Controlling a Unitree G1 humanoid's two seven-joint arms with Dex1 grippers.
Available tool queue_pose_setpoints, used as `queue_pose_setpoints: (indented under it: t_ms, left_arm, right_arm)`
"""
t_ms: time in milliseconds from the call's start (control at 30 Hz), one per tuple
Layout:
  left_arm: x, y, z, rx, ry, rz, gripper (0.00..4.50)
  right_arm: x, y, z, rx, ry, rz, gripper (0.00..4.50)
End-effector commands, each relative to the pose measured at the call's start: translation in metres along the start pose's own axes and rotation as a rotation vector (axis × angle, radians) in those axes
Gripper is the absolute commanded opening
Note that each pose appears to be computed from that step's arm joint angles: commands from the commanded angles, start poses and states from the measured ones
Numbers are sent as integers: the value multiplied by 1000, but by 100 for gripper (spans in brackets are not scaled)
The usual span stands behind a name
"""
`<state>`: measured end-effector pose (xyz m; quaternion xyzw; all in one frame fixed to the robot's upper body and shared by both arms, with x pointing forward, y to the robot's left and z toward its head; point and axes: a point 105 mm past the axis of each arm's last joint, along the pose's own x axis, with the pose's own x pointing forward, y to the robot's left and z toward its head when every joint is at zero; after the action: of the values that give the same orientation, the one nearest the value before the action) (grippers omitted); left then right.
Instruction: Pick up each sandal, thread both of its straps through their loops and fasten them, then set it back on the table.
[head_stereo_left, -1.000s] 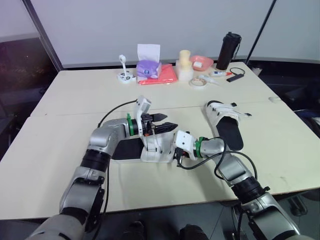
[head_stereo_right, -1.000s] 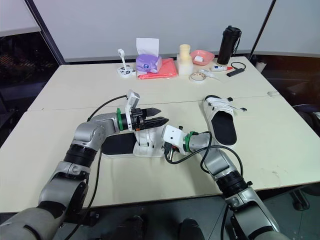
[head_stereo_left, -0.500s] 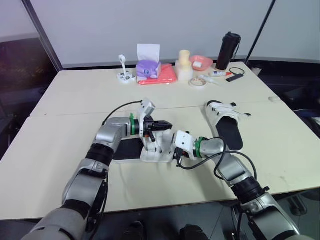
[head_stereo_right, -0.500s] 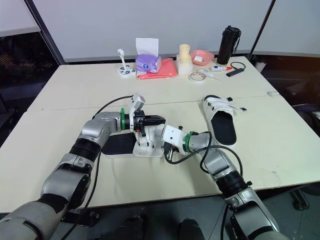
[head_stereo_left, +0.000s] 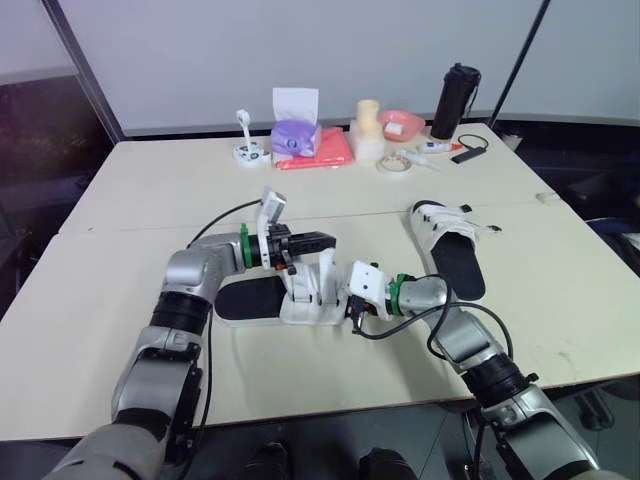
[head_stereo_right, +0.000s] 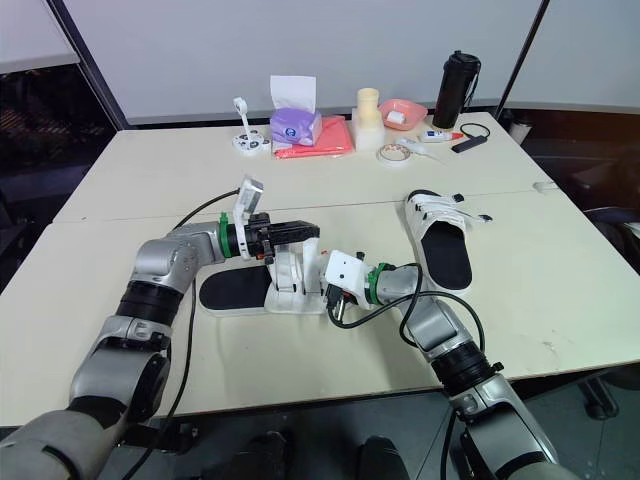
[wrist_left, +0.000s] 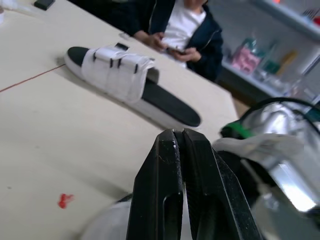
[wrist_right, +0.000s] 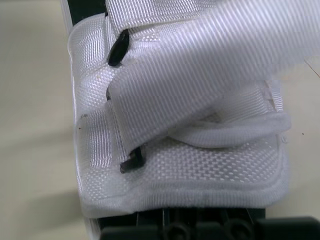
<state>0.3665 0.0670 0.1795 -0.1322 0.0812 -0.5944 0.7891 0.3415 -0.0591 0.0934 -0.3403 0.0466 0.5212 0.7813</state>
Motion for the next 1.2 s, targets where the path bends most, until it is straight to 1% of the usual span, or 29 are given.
queue_pose_setpoints:
  t_ms: [33,267,500,700,800,900,1033,1200]
  left_arm:
    - [-9,-6,31,83,-104,16,3]
    - [-7,11,21,95,-117,94,3]
    - [3,21,21,85,-142,84,3]
    - [9,27,18,44,-149,53,3]
    - [9,29,10,24,-113,33,3]
    - [6,35,-5,14,-55,62,3]
    - [-1,48,-21,15,18,148,3]
    - [-10,58,-31,6,72,219,3]
  right_arm:
    - [5,24,-29,66,95,84,0]
    - [5,27,-29,66,95,97,0]
    - [5,30,-28,68,92,101,0]
    - [4,32,-28,70,94,102,0]
    - [3,31,-28,71,95,101,0]
    - [2,31,-28,72,99,97,0]
    - [1,32,-29,76,102,95,0]
    - [0,32,-30,78,106,95,0]
